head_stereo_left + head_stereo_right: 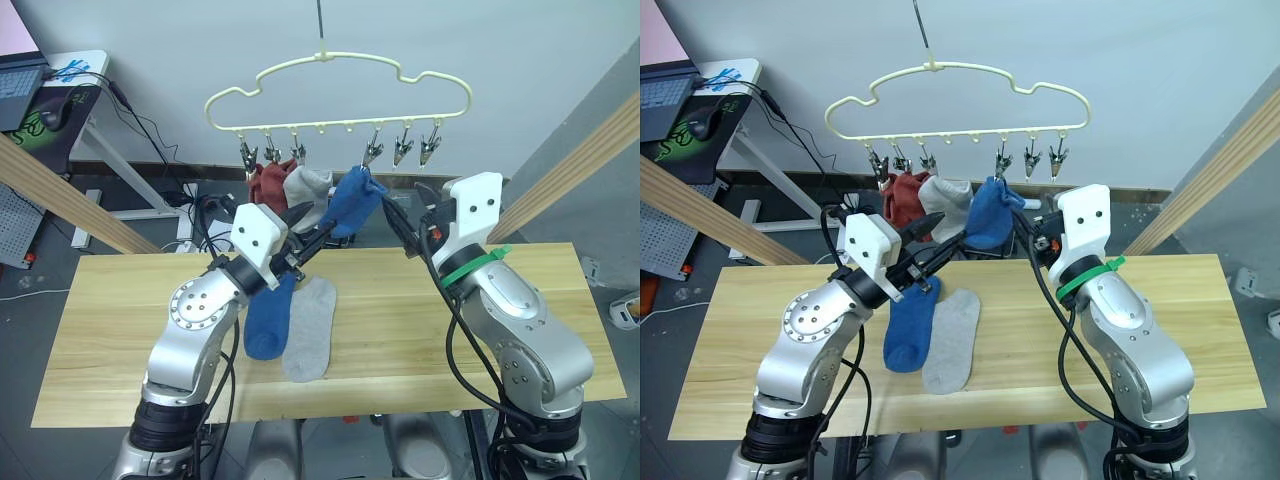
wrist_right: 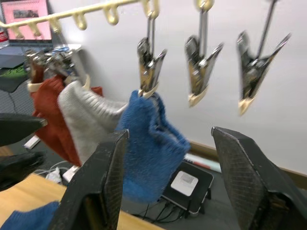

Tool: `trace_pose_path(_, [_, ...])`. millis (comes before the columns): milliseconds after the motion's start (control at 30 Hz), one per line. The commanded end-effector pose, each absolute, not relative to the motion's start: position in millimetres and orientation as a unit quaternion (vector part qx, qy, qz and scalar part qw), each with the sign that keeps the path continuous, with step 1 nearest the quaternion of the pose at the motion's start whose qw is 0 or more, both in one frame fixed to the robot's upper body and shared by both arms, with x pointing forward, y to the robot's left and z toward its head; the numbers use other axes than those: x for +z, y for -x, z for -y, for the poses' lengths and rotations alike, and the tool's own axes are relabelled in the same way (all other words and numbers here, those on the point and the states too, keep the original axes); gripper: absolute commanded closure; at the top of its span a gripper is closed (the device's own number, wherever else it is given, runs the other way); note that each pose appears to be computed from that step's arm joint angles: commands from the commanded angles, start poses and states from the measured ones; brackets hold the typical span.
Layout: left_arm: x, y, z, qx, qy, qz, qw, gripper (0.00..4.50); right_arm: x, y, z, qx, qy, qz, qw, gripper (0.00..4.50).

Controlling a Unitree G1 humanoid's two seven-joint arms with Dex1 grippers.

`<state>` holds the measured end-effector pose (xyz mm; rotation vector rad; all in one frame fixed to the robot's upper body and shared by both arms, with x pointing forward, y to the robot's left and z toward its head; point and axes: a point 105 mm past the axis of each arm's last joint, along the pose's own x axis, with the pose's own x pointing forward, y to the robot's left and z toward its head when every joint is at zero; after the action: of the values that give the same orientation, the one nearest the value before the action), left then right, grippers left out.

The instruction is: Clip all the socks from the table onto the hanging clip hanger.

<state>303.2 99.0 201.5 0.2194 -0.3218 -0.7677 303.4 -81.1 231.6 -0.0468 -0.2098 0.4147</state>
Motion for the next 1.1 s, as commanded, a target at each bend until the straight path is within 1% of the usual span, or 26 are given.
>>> trace_pose_path(33, [219,-291,-99,-0.409,-0.096,0.169,0.892,2.26,245,-302,77,0.199,0.024,0.139,0.970,1.61])
trace_pose_path(300, [231,-287,-102,-0.445,-0.092,0.158,0.877,2.26,250,-308,69,0.186,0.020,0.151,0.971,1.61])
trace_pose_path(400, [232,-285,-106,-0.461,-0.086,0.143,0.871,2.26,250,-308,69,0.181,0.019,0.152,0.972,2.24])
trace_pose_path(433, [234,-286,-108,-0.464,-0.090,0.142,0.870,2.26,250,-309,69,0.180,0.018,0.153,0.972,2.54])
trace_pose_path(767, [237,-289,-113,-0.474,-0.112,0.141,0.862,2.26,253,-317,70,0.155,0.014,0.157,0.975,2.54])
trace_pose_path(1100, [238,-290,-110,-0.480,-0.121,0.144,0.857,2.26,257,-333,77,0.120,0.010,0.158,0.980,2.54])
